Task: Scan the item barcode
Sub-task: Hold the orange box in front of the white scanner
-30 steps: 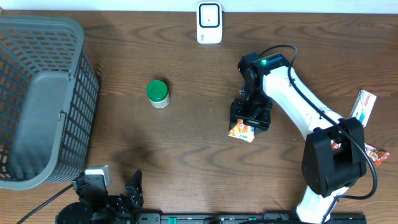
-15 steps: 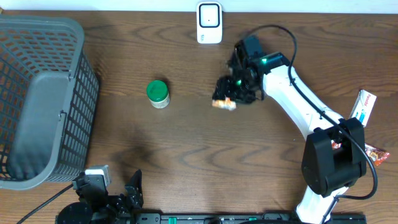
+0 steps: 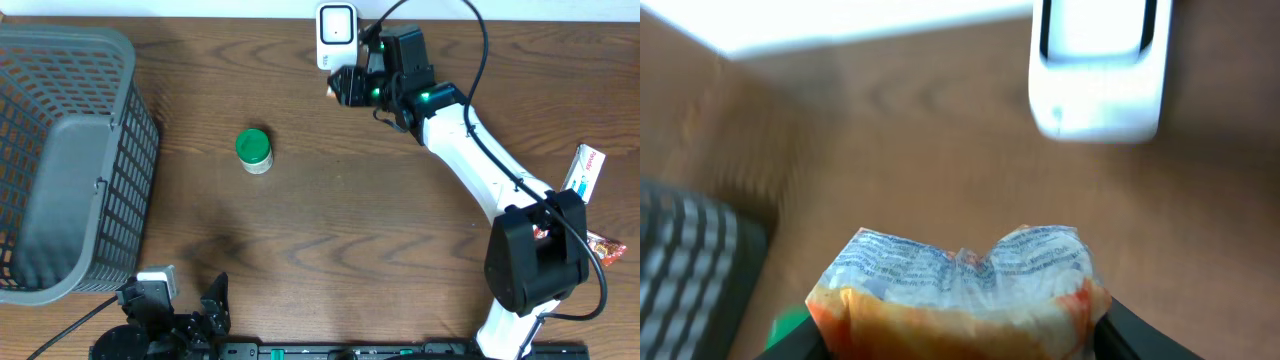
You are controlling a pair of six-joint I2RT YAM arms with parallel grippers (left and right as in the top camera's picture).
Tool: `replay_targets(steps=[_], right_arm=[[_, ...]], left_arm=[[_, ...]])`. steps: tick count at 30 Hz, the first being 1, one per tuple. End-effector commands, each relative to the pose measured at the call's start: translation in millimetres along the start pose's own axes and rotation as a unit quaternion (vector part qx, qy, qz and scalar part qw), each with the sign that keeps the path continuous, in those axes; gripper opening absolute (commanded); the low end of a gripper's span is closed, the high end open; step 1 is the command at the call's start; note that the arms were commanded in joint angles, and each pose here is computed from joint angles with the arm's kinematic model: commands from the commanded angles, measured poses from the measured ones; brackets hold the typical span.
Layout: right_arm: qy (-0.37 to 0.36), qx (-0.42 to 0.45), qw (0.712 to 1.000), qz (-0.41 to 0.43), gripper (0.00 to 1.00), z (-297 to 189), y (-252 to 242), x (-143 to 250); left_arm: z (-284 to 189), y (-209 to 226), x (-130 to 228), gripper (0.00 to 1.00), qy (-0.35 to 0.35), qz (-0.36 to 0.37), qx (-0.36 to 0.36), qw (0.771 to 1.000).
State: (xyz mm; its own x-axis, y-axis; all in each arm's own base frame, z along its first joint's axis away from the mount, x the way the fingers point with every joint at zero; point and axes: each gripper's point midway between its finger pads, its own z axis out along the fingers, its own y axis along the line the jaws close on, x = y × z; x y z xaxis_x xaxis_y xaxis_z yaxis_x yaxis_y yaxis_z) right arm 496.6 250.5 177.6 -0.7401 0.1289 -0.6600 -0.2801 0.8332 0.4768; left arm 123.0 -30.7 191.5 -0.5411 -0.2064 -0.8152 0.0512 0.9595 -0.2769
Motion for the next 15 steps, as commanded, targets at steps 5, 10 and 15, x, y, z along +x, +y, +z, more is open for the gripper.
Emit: replay_targets(steps=[5, 10, 15], right_arm=[[-0.115, 0.084, 0.990, -0.007, 0.46, 32.3, -40.0, -38.3], [-0.183, 0.072, 0.980, -0.028, 0.44, 65.9, -45.1, -64.9], [-0.217, 0.075, 0.972, -0.044, 0.44, 104.4, -49.3, -94.6]], left_arm=[[-0.5, -2.3, 0.5, 0.94, 0.001, 0.002, 0.007, 1.000], [-0.5, -2.3, 0.5, 0.94, 0.001, 0.002, 0.007, 1.000], [-0.5, -2.3, 0.5, 0.94, 0.001, 0.002, 0.007, 1.000]])
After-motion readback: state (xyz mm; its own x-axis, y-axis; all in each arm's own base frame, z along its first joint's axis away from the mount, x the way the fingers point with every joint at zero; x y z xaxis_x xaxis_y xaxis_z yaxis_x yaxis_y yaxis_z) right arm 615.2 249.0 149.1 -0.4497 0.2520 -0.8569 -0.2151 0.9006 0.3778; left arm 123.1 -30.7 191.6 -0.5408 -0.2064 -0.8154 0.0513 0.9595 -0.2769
